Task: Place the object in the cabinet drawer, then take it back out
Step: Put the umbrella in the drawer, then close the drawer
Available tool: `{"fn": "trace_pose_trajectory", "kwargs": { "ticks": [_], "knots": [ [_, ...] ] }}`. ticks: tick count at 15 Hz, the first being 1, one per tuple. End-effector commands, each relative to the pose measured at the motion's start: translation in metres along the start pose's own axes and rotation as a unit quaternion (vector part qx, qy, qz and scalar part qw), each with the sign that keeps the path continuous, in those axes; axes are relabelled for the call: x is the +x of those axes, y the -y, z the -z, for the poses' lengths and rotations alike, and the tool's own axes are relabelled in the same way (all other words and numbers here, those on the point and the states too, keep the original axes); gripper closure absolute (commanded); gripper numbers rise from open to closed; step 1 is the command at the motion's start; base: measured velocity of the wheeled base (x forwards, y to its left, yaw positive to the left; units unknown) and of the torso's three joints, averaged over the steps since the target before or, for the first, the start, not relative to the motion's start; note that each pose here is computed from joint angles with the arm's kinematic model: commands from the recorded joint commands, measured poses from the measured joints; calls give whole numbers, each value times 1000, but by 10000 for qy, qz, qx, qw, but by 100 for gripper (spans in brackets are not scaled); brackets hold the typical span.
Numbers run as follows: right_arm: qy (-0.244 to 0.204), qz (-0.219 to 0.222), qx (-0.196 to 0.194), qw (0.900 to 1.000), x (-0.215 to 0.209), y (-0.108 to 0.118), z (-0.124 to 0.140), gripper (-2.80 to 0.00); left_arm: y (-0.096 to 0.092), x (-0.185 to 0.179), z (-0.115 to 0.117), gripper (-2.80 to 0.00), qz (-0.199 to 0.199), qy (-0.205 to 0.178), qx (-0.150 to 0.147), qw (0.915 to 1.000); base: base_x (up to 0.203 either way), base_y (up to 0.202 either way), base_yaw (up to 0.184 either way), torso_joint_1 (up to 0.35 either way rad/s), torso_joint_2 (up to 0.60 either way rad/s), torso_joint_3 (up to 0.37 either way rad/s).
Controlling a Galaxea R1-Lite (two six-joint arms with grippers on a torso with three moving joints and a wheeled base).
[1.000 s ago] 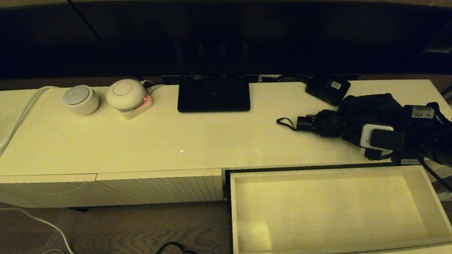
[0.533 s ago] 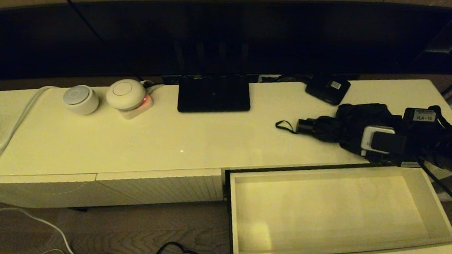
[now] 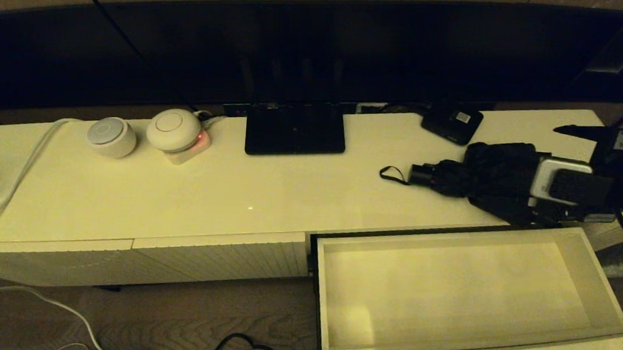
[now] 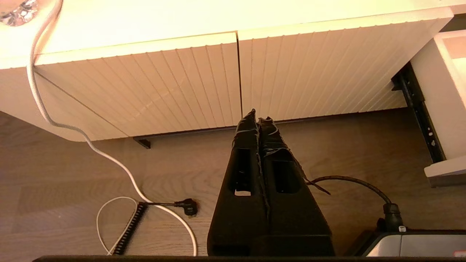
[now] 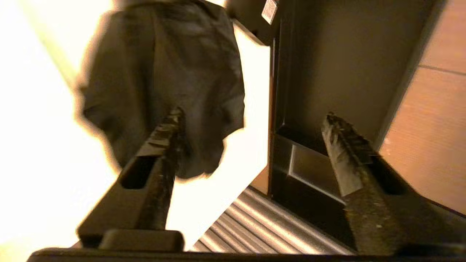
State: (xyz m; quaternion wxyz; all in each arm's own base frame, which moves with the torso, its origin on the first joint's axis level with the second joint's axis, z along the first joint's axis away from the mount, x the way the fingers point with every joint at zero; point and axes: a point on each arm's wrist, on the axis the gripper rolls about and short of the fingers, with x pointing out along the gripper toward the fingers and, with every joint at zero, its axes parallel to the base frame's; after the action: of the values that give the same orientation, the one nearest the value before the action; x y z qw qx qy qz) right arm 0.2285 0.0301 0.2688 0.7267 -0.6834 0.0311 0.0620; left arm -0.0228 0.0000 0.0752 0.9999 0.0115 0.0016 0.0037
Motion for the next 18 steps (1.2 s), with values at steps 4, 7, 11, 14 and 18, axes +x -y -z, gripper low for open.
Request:
{"fn": "trace_pose_trajectory", "kwargs": {
  "ticks": [4,7,11,14,18],
  "knots": [
    [240,-674,-34,9974,-79,-56,10,0,0,0,1,0,-1,-15,0,10000,0,0,0,0,0,0],
    [178,-1058,321,9937,-84,-74,12,0,0,0,1,0,-1,-15,0,10000,0,0,0,0,0,0],
    [196,-1920,237,9809,-99,-116,15,0,0,0,1,0,-1,-15,0,10000,0,0,0,0,0,0],
    [313,-2373,248,9706,-120,-151,19,0,0,0,1,0,-1,-15,0,10000,0,0,0,0,0,0],
    [639,-2915,245,9541,-140,-178,20,0,0,0,1,0,-1,-15,0,10000,0,0,0,0,0,0]
  ]
}}
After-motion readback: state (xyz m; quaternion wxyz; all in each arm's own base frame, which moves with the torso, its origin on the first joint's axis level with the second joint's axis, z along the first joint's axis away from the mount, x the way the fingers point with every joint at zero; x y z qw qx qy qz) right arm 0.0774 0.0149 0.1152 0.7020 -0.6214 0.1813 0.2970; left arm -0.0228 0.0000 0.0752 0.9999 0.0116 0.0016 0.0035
